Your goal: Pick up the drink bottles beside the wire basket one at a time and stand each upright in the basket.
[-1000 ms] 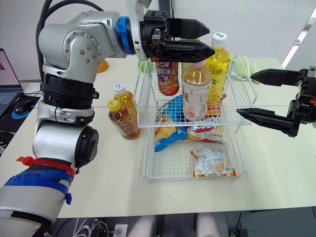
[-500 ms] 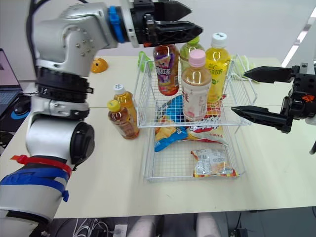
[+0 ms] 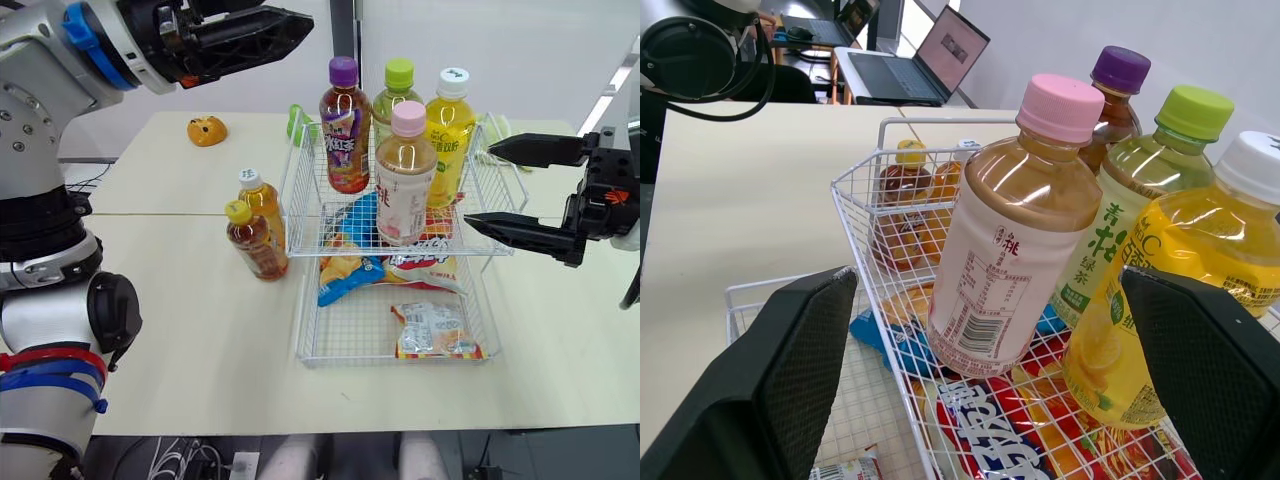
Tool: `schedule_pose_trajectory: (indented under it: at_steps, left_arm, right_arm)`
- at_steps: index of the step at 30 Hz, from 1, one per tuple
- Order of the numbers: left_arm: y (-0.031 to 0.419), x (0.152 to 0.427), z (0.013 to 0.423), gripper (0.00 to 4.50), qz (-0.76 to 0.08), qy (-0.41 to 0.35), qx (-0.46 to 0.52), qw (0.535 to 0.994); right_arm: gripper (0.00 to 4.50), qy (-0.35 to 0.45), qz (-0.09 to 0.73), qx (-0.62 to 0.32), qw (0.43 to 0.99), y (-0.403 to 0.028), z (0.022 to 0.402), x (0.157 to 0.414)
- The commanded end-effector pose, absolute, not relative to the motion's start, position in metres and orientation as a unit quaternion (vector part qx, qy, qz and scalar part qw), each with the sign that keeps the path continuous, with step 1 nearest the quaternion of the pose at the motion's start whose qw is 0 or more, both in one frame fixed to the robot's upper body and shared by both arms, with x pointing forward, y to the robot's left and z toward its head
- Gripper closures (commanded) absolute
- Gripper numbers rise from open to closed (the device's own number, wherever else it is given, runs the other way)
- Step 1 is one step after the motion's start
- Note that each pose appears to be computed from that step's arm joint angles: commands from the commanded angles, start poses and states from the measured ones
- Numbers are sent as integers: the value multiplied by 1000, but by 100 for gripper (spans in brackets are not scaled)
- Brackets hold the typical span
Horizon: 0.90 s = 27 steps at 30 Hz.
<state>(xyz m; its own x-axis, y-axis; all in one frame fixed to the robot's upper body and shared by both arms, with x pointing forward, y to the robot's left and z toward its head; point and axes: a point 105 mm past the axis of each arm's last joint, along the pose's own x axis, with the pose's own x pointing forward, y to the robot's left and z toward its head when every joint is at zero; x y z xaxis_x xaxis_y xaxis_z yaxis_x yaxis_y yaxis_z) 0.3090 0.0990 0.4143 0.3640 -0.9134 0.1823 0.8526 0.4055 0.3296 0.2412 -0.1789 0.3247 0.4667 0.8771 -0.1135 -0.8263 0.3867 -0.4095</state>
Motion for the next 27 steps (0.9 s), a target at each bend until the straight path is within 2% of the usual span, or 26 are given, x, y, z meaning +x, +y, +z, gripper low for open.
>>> schedule_pose_trajectory:
  at_steps: [1,7,12,19,27]
  left_arm:
    - [121,308,425,1,-480,-200,107,847]
    - [178,321,411,1,-328,-190,170,910]
    - [220,319,394,1,-266,-154,194,932]
    - [310,308,325,1,-170,-70,146,972]
    - [328,277,250,1,-142,-5,114,983]
  right_arm:
    - [0,-88,509,-225,826,-178,335,237]
    - [0,-84,505,-237,825,-180,335,236]
    - [0,-82,510,-244,821,-183,334,239]
    - [0,-69,538,-257,800,-175,325,238]
    - [0,-36,555,-264,788,-175,322,232]
